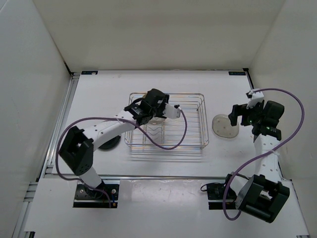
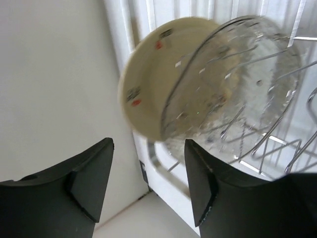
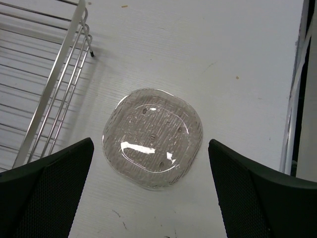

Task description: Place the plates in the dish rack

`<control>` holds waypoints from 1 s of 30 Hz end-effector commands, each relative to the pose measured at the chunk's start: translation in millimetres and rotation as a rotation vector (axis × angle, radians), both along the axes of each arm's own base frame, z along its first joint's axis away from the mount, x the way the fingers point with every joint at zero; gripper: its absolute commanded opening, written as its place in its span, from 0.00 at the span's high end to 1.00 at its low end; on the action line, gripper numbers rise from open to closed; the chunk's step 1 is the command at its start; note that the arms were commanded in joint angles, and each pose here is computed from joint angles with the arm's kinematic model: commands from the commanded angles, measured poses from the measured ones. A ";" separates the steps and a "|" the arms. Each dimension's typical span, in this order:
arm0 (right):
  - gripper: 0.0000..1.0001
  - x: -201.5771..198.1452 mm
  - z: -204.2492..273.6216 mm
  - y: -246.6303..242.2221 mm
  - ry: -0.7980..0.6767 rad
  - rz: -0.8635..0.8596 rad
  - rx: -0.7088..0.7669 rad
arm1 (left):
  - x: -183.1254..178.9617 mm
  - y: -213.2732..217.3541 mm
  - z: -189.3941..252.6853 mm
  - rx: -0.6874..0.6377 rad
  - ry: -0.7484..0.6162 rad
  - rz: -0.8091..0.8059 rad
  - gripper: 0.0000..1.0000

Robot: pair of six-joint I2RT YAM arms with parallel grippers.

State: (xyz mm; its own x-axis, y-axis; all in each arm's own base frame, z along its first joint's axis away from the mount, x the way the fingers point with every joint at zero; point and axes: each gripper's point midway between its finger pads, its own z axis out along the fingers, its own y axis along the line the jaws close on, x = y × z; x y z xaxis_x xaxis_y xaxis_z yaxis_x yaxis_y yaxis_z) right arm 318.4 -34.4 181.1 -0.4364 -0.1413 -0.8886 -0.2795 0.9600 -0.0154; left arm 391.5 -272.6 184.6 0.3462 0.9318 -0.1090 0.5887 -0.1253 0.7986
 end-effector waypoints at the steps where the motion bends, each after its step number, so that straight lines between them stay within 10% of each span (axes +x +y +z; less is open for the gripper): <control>1: 0.00 0.0 -3.8 -17.4 0.004 -0.045 -0.065 | -9.6 23.2 75.8 -0.139 -0.131 0.079 0.26; 7: 0.00 -8.7 -40.0 -42.4 0.136 -0.101 -0.067 | -30.3 112.2 142.4 -0.331 -0.277 0.375 0.00; 11: 0.00 -11.0 -50.4 -59.0 0.197 -0.128 0.044 | -61.6 206.6 153.9 -0.502 -0.324 0.622 0.00; 30: 0.03 0.9 -102.2 -62.5 0.407 -0.088 0.268 | -112.9 276.6 -16.4 -0.853 0.051 0.967 0.00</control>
